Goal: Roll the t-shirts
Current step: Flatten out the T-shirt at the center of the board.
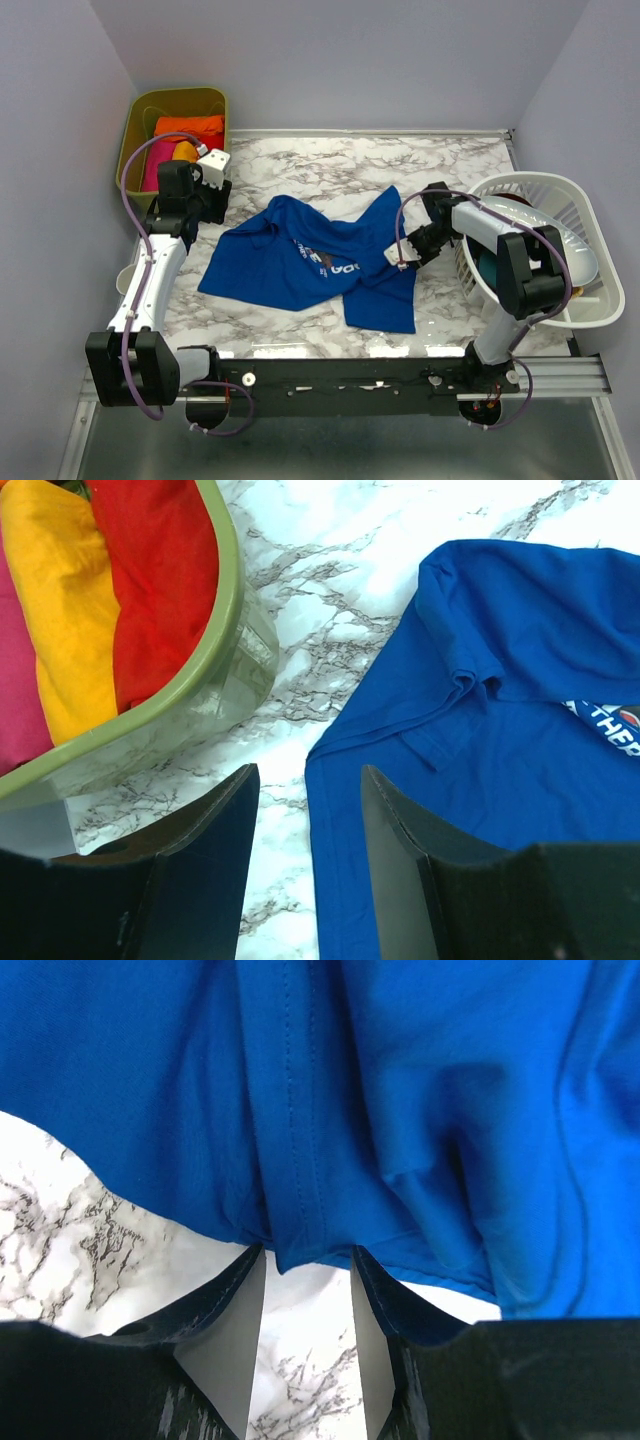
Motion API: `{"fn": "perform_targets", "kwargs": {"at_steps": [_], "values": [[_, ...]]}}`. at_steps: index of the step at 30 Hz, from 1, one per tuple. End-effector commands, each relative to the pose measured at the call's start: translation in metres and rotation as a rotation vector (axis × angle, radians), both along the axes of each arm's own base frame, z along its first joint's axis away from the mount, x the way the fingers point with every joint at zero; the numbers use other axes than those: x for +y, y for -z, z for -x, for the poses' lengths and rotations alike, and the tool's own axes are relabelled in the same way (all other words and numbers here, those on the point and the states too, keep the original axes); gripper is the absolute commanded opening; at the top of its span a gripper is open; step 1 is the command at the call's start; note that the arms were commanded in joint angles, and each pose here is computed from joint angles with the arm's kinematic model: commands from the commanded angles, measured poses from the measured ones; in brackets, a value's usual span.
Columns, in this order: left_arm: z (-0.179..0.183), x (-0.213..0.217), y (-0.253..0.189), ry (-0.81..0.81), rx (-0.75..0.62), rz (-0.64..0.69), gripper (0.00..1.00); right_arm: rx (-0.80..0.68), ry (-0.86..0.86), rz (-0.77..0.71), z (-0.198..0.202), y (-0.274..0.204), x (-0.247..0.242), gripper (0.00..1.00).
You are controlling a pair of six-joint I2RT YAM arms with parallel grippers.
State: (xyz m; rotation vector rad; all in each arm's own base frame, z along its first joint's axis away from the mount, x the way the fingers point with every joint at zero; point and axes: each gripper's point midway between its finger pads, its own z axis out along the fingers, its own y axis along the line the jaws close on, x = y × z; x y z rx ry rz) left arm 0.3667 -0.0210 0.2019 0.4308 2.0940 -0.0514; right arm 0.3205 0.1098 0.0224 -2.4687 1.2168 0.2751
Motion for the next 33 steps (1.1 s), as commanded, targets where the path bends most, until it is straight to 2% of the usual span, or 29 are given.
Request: {"fn": "perform_targets", "kwargs": {"at_steps": [1, 14, 25, 33], "values": [[0.001, -0.002, 0.002, 0.006, -0.006, 0.029, 0.56, -0.012, -0.014, 0.013, -0.005, 0.002, 0.001, 0.47], [-0.001, -0.003, 0.004, 0.004, -0.007, 0.046, 0.56, -0.028, 0.007, -0.032, -0.01, -0.008, 0.009, 0.38], [-0.004, -0.005, 0.004, 0.008, -0.006, 0.06, 0.57, -0.026, 0.019, -0.063, -0.008, -0.011, 0.016, 0.38], [-0.007, -0.007, 0.006, 0.012, -0.001, 0.077, 0.57, -0.021, 0.037, -0.073, -0.011, -0.014, 0.02, 0.27]]}}
